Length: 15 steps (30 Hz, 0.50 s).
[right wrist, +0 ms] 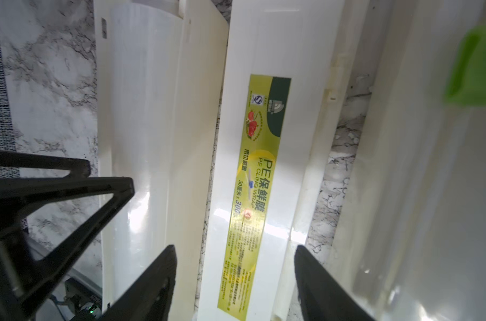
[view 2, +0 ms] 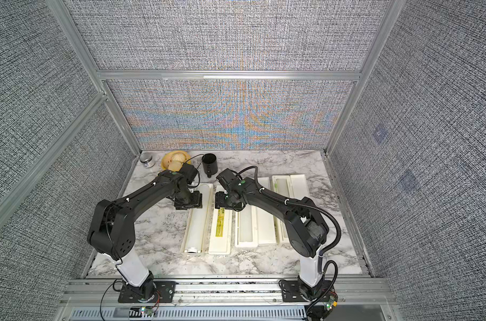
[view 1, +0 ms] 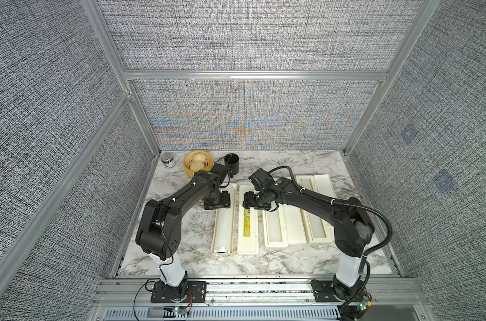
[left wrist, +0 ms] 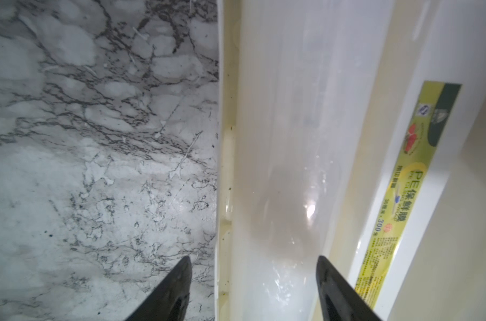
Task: Put plastic wrap rolls into dispensers
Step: Place the plastic wrap into the plastic wrap cutting box, then adjust the plastic wrap cutting box at the center of the board.
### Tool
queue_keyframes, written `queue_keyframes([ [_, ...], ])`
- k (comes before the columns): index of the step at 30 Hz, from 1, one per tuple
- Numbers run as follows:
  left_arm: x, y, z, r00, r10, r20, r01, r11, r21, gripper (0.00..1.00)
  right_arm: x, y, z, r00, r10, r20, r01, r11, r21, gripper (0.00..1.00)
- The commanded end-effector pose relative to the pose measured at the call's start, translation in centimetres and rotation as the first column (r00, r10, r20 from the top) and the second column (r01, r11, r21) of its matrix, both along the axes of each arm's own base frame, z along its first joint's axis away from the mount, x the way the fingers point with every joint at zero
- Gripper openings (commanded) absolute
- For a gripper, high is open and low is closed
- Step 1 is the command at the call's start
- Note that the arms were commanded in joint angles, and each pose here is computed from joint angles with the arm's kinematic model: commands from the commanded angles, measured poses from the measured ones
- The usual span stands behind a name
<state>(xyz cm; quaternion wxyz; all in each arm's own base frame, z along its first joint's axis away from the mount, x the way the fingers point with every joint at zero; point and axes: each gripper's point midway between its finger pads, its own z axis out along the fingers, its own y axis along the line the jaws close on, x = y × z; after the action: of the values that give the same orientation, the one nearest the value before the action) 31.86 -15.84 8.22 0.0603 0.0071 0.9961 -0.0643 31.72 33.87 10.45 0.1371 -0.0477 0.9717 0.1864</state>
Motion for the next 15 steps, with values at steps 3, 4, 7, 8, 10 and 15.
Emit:
queue_keyframes([
  [3,0.8,3.2,-1.4,1.000,-0.005,-0.016,0.007,0.992,0.124,0.64,-0.4,-0.8,-1.7,1.000,-0.016,-0.015,0.014,0.990,-0.141,0.71],
  [4,1.0,3.4,-1.8,1.000,0.000,-0.023,0.003,0.993,0.120,0.64,-0.4,-0.7,-1.9,1.000,-0.018,-0.021,0.015,0.988,-0.152,0.72],
  [7,1.2,3.7,-3.1,0.999,0.006,-0.046,0.000,0.993,0.120,0.62,-0.3,-0.3,-2.5,0.999,-0.027,-0.046,0.018,0.983,-0.181,0.73],
  [8,1.2,3.8,-3.4,0.998,0.006,-0.056,0.001,0.992,0.124,0.62,-0.5,-0.2,-2.7,0.998,-0.023,-0.057,0.012,0.982,-0.191,0.73],
  [10,1.3,3.7,-4.0,0.997,-0.001,-0.072,0.011,0.992,0.130,0.59,-0.4,0.0,-2.9,0.998,-0.019,-0.063,0.006,0.980,-0.200,0.73],
  [15,1.1,4.6,-4.2,0.996,-0.006,-0.090,0.022,0.984,0.177,0.55,-0.3,0.0,-2.9,0.998,-0.017,-0.056,0.005,0.981,-0.196,0.73],
])
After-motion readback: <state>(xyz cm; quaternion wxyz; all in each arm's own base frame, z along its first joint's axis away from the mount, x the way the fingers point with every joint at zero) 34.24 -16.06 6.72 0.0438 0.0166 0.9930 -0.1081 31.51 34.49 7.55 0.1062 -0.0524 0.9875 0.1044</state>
